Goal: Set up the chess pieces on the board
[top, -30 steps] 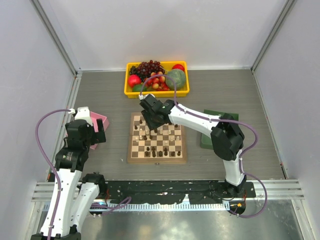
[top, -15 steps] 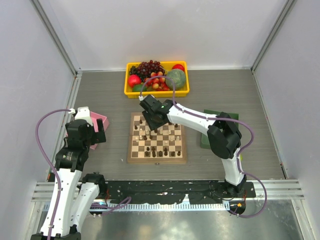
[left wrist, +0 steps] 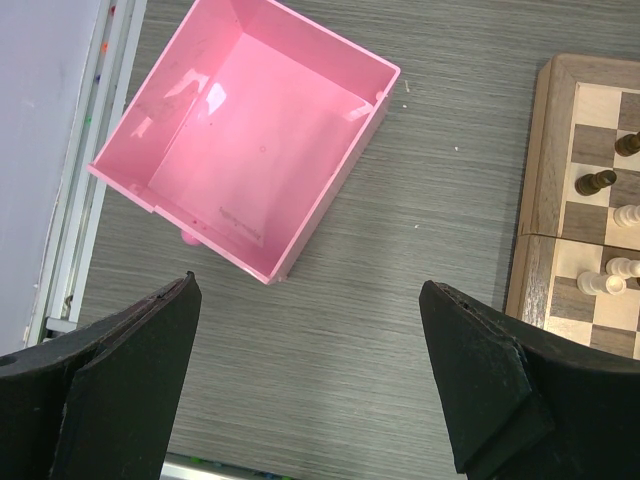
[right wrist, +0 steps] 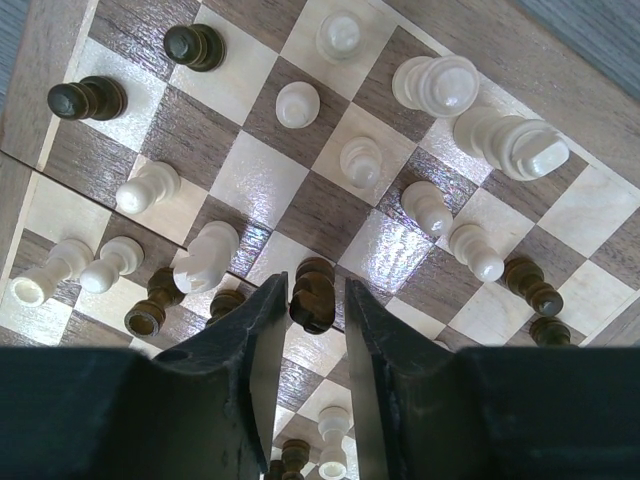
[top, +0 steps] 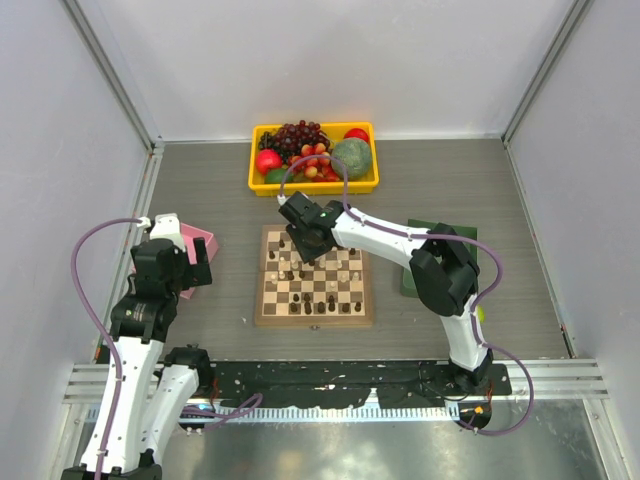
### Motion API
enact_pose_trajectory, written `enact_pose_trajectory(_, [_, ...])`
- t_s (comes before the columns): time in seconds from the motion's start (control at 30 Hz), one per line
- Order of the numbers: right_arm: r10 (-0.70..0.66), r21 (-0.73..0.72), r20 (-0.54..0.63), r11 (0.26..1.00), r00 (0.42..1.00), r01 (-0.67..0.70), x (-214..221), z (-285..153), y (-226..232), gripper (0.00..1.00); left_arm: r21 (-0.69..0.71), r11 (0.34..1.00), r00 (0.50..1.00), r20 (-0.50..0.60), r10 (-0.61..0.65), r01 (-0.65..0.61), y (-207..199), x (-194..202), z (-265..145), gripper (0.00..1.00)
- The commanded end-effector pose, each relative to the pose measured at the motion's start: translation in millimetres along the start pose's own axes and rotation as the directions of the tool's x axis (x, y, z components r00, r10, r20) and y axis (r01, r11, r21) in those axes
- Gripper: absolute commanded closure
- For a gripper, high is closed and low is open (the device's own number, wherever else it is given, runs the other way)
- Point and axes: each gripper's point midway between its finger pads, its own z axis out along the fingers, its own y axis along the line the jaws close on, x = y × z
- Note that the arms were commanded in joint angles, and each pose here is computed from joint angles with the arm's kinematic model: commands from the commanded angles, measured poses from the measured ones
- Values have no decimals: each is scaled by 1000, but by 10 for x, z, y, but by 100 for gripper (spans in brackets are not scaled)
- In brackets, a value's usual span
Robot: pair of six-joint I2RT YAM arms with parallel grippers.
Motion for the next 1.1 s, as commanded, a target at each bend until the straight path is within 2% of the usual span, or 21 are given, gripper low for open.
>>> enact_pose_trajectory(0.0, [-5, -16, 38, 1000, 999, 5, -141, -85, 40, 66, -2, 1000, 999, 41, -6, 6, 3, -133, -7, 1])
enact_pose_trajectory(0.1, [-6, -19, 39, 1000, 999, 6, -142, -92, 50, 66, -3, 1000, 999, 42, -7, 8, 8, -131, -9, 1])
enact_pose_trajectory(0.23, [-8, -14, 26, 1000, 1000, 8, -112, -83, 33, 59, -3, 1000, 999, 42, -7, 8, 8, -131, -9, 1])
enact_pose_trajectory(0.73, [-17, -19, 28, 1000, 999, 17, -123, -111, 37, 78, 5, 1000, 999, 38, -8, 8, -8, -130, -4, 1])
enact_pose_trajectory(0.87, [-15, -24, 66, 1000, 998, 16, -230, -251, 42, 81, 3, 1000, 999, 42, -7, 7, -4, -136, -6, 1])
enact_pose_trajectory(1.07, [6, -52, 165, 999, 986, 3, -478, -689, 66, 81, 0, 1000, 999, 43, -8, 8, 3, -136, -12, 1])
